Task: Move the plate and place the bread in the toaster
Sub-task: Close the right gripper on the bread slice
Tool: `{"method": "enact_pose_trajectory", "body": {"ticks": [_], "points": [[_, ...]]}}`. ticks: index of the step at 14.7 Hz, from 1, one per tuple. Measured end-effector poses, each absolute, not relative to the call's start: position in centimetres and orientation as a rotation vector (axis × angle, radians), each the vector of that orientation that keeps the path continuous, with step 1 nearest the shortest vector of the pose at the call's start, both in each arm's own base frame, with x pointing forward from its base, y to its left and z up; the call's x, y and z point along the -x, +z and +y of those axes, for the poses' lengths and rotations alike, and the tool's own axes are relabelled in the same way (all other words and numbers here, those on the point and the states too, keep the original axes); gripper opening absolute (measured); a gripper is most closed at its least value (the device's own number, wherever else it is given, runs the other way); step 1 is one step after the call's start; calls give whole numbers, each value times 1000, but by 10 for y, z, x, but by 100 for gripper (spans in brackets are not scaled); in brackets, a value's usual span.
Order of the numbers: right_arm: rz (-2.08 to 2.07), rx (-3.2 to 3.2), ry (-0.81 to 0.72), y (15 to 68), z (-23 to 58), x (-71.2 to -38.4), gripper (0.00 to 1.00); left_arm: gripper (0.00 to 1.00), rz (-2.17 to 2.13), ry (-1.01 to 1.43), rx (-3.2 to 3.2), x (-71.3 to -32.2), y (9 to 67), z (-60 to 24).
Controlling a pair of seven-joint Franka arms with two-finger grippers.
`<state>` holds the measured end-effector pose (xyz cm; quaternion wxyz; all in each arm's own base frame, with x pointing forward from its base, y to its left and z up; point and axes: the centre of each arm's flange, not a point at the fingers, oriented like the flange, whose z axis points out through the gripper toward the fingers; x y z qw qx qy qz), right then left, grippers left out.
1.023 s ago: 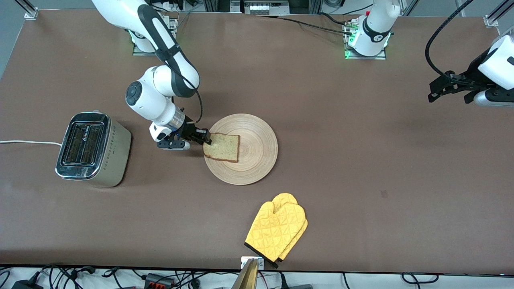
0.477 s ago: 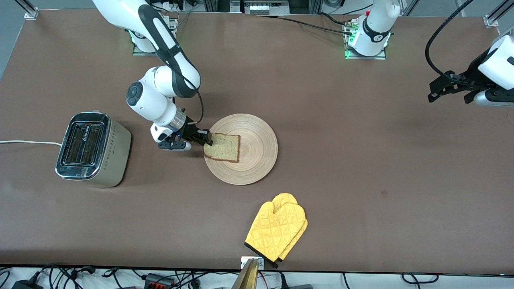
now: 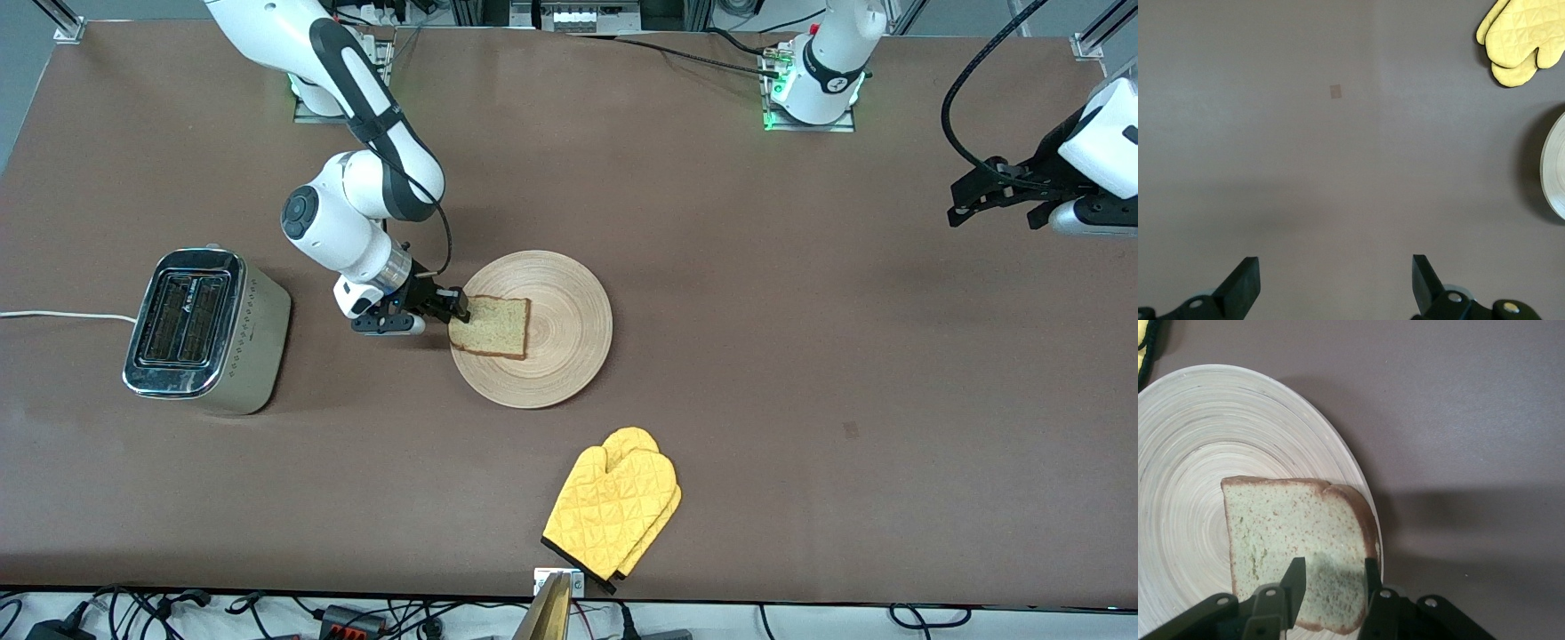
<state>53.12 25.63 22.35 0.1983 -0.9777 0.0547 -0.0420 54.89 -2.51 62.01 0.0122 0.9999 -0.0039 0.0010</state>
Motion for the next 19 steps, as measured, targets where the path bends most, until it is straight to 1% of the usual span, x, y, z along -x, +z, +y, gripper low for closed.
{"method": "enact_pose_trajectory", "body": {"ticks": [9,13,15,16,19], "points": [[111,2740,-128,223,255,-532,44,100,-12,3,-3117,-549,620,-25],[94,2746,-138,221,246,-536,47,100,-13,3,-3117,-549,620,-25],[89,2747,-138,221,245,-536,47,100,-13,3,-3117,-549,620,-25],[85,2748,-138,220,245,-536,49,100,-13,3,-3117,-549,620,-25],[83,2750,-136,219,245,-536,48,100,-13,3,-3117,-549,620,-25]]}}
